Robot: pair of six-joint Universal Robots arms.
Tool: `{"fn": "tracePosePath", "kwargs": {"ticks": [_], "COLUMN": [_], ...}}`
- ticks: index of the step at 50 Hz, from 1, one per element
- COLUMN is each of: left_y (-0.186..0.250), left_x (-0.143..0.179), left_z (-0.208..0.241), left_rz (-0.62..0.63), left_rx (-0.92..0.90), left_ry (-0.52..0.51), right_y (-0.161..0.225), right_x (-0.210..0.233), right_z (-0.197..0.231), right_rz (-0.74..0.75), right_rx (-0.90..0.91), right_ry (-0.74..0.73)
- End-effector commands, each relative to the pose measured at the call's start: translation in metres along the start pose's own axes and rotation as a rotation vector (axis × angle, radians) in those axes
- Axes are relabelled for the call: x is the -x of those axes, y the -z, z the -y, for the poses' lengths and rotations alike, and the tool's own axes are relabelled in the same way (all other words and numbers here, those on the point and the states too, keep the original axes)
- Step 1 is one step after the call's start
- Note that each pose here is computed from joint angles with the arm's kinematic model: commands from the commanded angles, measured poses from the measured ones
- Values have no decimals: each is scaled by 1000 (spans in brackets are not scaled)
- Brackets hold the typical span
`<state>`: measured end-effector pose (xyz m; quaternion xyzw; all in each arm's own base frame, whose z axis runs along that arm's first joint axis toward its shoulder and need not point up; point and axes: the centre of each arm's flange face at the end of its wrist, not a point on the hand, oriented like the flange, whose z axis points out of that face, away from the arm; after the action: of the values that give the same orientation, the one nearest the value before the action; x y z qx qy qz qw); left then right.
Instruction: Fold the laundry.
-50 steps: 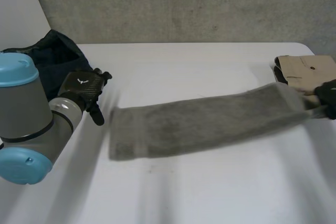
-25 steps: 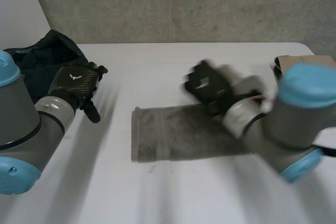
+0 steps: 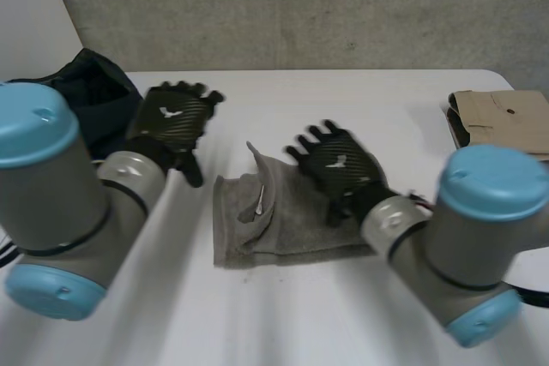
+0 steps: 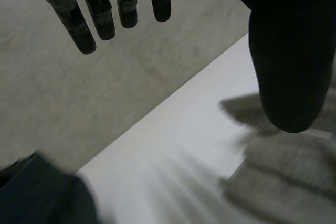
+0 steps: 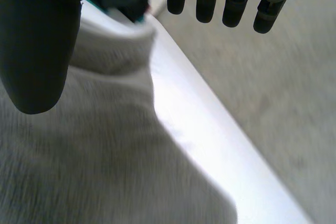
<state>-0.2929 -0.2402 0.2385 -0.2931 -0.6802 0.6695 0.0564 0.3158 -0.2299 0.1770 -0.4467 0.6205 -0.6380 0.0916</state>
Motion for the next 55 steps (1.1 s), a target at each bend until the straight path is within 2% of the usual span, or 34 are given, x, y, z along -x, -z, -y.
{"fn": "tracePosePath", "kwargs": {"ticks": [1, 6, 11, 20, 25, 30, 35, 40, 43, 44, 47, 48, 50, 51, 55], "left_y": [-7, -27, -45, -47, -28, -9, 9, 22, 27, 27, 29, 29, 29, 28, 26], "left_x": [-67, -102, -114, -87, -67, -62, -50, -37, -25, -22, -10, -7, 2, 5, 13], "left_z": [-1, -29, -54, -79, -86, -81, -61, -36, -25, -23, -16, -15, -14, -14, -20], "left_rz": [-173, -239, -222, 49, 65, 57, 73, 100, 129, 138, 171, 181, 206, 215, 235], "left_rx": [-54, -14, 33, 169, 237, 252, 217, 160, 134, 128, 114, 110, 108, 110, 131], "left_ry": [-19, -37, -51, -108, -147, -149, -135, -117, -103, -100, -91, -87, -81, -78, -77], "right_y": [16, 21, 19, 14, 12, 15, 15, 9, 2, -1, -2, -3, -3, -2, 3], "right_x": [-23, -30, -32, -27, -27, -31, -38, -57, -36, -14, 17, 39, 64, 86, 118], "right_z": [-43, -59, -63, -71, -78, -82, -79, -51, -19, 5, 35, 41, 39, 34, 18], "right_rz": [-50, -61, -78, -84, -82, -83, -106, -206, -179, -141, -72, 0, 92, 182, 320], "right_rx": [175, 222, 205, 185, 211, 235, 263, 251, 141, 46, -88, -146, -197, -234, -251], "right_ry": [-108, -63, -34, -23, -7, 54, 227, 440, 506, 531, 554, 559, 562, 574, 567]}}
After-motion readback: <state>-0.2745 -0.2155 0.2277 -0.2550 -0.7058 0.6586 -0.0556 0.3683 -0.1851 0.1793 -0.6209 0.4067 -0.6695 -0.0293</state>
